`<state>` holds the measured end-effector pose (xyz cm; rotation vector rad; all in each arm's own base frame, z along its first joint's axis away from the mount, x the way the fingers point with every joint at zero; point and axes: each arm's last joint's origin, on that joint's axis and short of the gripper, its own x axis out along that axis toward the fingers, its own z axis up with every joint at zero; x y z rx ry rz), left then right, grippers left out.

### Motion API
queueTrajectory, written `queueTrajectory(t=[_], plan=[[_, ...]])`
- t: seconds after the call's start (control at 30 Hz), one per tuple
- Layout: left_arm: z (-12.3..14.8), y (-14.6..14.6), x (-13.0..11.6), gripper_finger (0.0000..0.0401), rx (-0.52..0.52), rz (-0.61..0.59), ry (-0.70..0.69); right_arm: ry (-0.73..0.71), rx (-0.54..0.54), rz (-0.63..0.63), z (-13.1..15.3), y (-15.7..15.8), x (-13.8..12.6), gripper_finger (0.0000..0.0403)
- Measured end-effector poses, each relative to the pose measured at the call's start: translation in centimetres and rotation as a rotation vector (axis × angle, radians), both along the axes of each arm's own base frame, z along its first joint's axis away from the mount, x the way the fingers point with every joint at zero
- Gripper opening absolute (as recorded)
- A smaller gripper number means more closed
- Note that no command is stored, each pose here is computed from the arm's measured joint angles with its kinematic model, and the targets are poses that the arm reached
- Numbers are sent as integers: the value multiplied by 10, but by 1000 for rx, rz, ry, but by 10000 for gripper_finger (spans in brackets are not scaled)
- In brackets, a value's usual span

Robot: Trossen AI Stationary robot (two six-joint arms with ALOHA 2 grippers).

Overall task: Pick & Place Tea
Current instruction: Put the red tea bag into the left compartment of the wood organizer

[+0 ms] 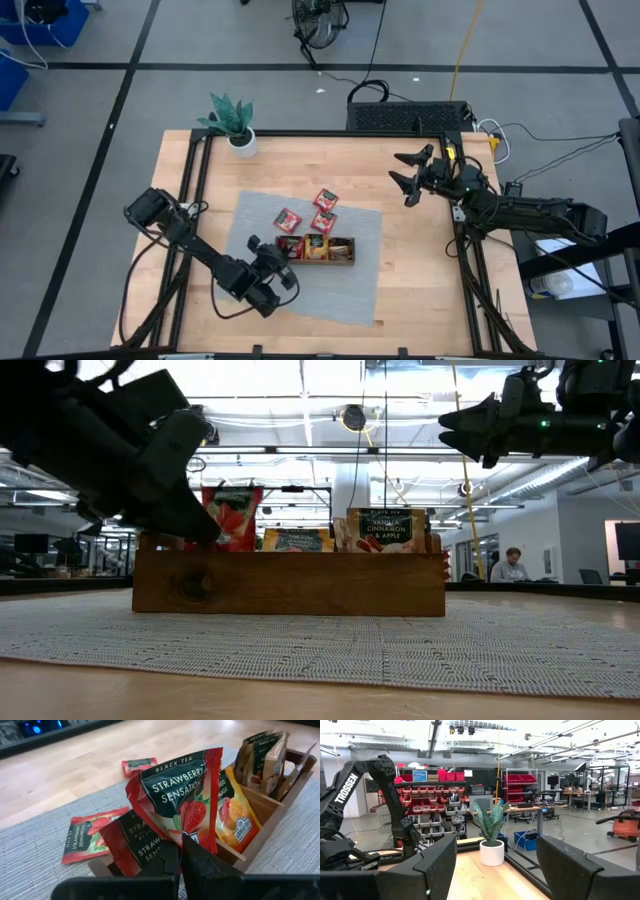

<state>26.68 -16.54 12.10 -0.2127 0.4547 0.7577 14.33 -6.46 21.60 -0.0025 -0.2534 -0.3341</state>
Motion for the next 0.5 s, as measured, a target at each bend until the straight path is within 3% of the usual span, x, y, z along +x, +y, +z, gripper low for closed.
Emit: queueTrajectory(t=[0.23,0.5], plan=[[0,4,3,9,-37,-7,40,18,-24,-7,-1,0,0,254],[0,1,3,71,-69,-26,59,25,-43,-12,-1,0,0,254]])
